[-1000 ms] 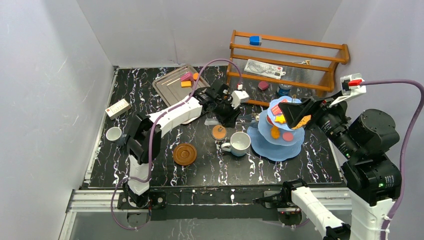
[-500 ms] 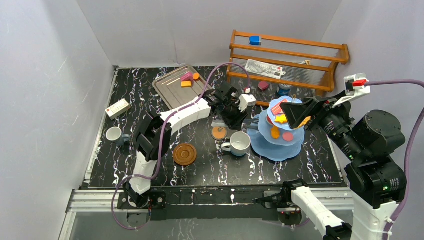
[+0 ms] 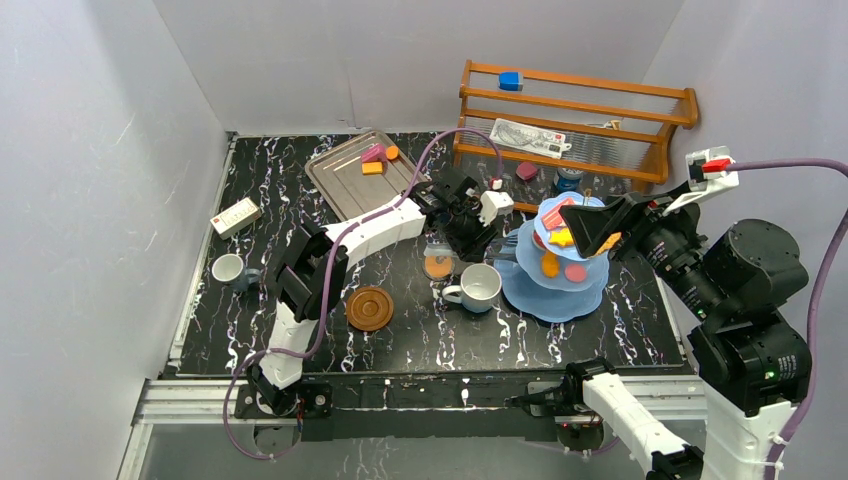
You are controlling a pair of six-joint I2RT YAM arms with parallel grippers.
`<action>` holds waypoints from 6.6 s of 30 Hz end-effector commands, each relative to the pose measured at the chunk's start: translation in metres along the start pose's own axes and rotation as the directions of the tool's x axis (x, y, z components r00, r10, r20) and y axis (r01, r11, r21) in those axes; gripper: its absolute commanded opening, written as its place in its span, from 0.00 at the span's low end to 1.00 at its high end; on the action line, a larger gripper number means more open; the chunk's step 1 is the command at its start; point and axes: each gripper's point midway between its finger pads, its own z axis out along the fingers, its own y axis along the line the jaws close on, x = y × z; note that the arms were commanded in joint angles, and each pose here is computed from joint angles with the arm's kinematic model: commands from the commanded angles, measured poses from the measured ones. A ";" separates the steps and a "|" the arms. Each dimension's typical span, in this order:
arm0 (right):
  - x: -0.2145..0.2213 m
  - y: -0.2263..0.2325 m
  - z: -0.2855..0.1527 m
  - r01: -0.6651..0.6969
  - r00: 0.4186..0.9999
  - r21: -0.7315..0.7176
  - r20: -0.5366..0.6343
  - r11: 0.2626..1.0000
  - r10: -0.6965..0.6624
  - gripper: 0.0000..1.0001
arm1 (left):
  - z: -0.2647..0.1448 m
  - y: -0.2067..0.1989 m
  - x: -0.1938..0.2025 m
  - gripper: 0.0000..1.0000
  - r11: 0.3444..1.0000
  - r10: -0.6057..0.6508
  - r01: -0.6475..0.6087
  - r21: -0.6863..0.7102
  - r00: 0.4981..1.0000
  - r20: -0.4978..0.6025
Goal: Serve the afternoon tea
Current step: Place the desert on the desert table, then pick up the desert from the tray.
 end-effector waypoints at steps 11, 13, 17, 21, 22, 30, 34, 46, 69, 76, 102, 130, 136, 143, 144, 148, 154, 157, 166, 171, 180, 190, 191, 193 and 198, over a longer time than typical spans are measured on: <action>-0.011 0.004 0.001 0.021 0.999 -0.020 0.051 1.000 -0.020 0.99 | -0.027 0.001 -0.024 0.51 0.997 0.038 -0.034 -0.062 0.997 0.063; -0.011 0.004 0.001 0.019 0.999 -0.023 0.050 1.000 -0.018 0.99 | -0.029 0.002 -0.024 0.51 0.997 0.042 -0.037 -0.072 0.997 0.062; -0.011 0.004 0.001 0.020 0.998 -0.022 0.053 1.000 -0.018 0.99 | -0.036 0.006 -0.024 0.50 0.993 0.049 -0.042 -0.109 0.997 0.062; -0.012 0.004 0.002 0.018 0.998 -0.022 0.053 1.000 -0.017 0.99 | -0.044 0.006 -0.028 0.47 0.991 0.053 -0.042 -0.129 0.995 0.081; -0.012 0.004 0.002 0.018 0.998 -0.024 0.053 1.000 -0.017 0.99 | -0.046 0.006 -0.029 0.47 0.990 0.054 -0.042 -0.133 0.995 0.085; -0.011 0.005 0.001 0.014 0.999 -0.028 0.053 1.000 -0.013 0.99 | -0.063 0.006 -0.028 0.46 0.982 0.053 -0.033 -0.184 0.993 0.109; -0.010 0.005 0.000 0.011 0.998 -0.027 0.054 1.000 -0.010 0.99 | -0.070 0.006 -0.024 0.46 0.978 0.045 -0.020 -0.206 0.992 0.115; -0.008 0.006 0.002 0.007 0.999 -0.036 0.047 0.999 -0.006 0.99 | -0.096 0.018 -0.016 0.43 0.953 -0.026 0.069 -0.295 0.989 0.148; 0.009 0.004 0.008 -0.018 1.000 -0.048 0.013 0.999 0.019 0.99 | -0.222 0.136 0.050 0.42 0.593 -0.384 0.559 -0.579 0.829 0.408; 0.010 0.001 0.012 -0.018 1.000 -0.040 0.008 0.999 0.018 0.99 | -0.238 0.171 0.077 0.44 0.499 -0.454 0.621 -0.604 0.781 0.429; 0.012 -0.003 0.015 -0.017 1.000 -0.027 0.010 0.999 0.018 0.99 | -0.246 0.258 0.094 0.46 0.525 -0.515 0.702 -0.481 0.712 0.477; 0.006 -0.002 0.010 0.001 1.000 -0.020 0.025 1.000 0.000 0.99 | -0.215 0.278 0.118 0.46 0.559 -0.556 0.735 -0.385 0.676 0.484; 0.003 -0.001 0.008 0.006 0.999 -0.022 0.033 1.000 -0.005 0.99 | -0.211 0.279 0.124 0.46 0.549 -0.565 0.737 -0.394 0.674 0.476; 0.004 -0.001 0.008 0.005 1.000 -0.019 0.029 1.000 -0.004 0.99 | -0.214 0.281 0.131 0.46 0.529 -0.559 0.732 -0.428 0.681 0.473; 0.004 -0.002 0.009 0.006 1.000 -0.018 0.030 1.000 -0.005 0.99 | -0.215 0.282 0.133 0.46 0.519 -0.559 0.734 -0.439 0.679 0.475; 0.004 -0.001 0.010 0.005 0.999 -0.026 0.031 1.000 -0.004 0.99 | -0.213 0.283 0.134 0.46 0.518 -0.557 0.736 -0.437 0.677 0.481; 0.004 -0.002 0.010 0.009 0.999 -0.018 0.031 1.000 -0.008 0.99 | -0.203 0.282 0.129 0.46 0.558 -0.562 0.733 -0.390 0.679 0.472; 0.005 -0.003 0.010 0.009 1.000 -0.017 0.030 1.000 -0.009 0.99 | -0.197 0.279 0.130 0.46 0.563 -0.576 0.738 -0.371 0.673 0.465; 0.005 -0.003 0.011 0.011 0.999 -0.019 0.031 1.000 -0.011 0.98 | -0.198 0.268 0.137 0.44 0.533 -0.616 0.765 -0.362 0.644 0.453; 0.006 -0.003 0.010 0.014 0.999 -0.019 0.032 1.000 -0.014 0.99 | -0.197 0.258 0.135 0.44 0.544 -0.628 0.772 -0.330 0.635 0.451; 0.006 -0.003 0.005 0.021 0.999 -0.013 0.038 1.000 -0.020 0.99 | -0.210 0.236 0.109 0.43 0.577 -0.617 0.777 -0.254 0.617 0.488; 0.006 -0.004 0.005 0.029 0.999 -0.010 0.040 1.000 -0.029 0.99 | -0.231 0.259 0.130 0.43 0.483 -0.590 0.776 -0.406 0.631 0.504; 0.005 -0.004 0.004 0.030 0.999 -0.009 0.041 1.000 -0.030 0.99 | -0.229 0.261 0.130 0.43 0.485 -0.590 0.775 -0.405 0.632 0.503; 0.004 -0.004 0.004 0.031 0.999 -0.007 0.044 0.999 -0.031 0.99 | -0.225 0.264 0.130 0.43 0.496 -0.589 0.771 -0.400 0.637 0.497; 0.003 -0.005 0.003 0.036 0.998 0.001 0.046 0.999 -0.036 0.99 | -0.215 0.272 0.127 0.44 0.524 -0.590 0.762 -0.380 0.647 0.484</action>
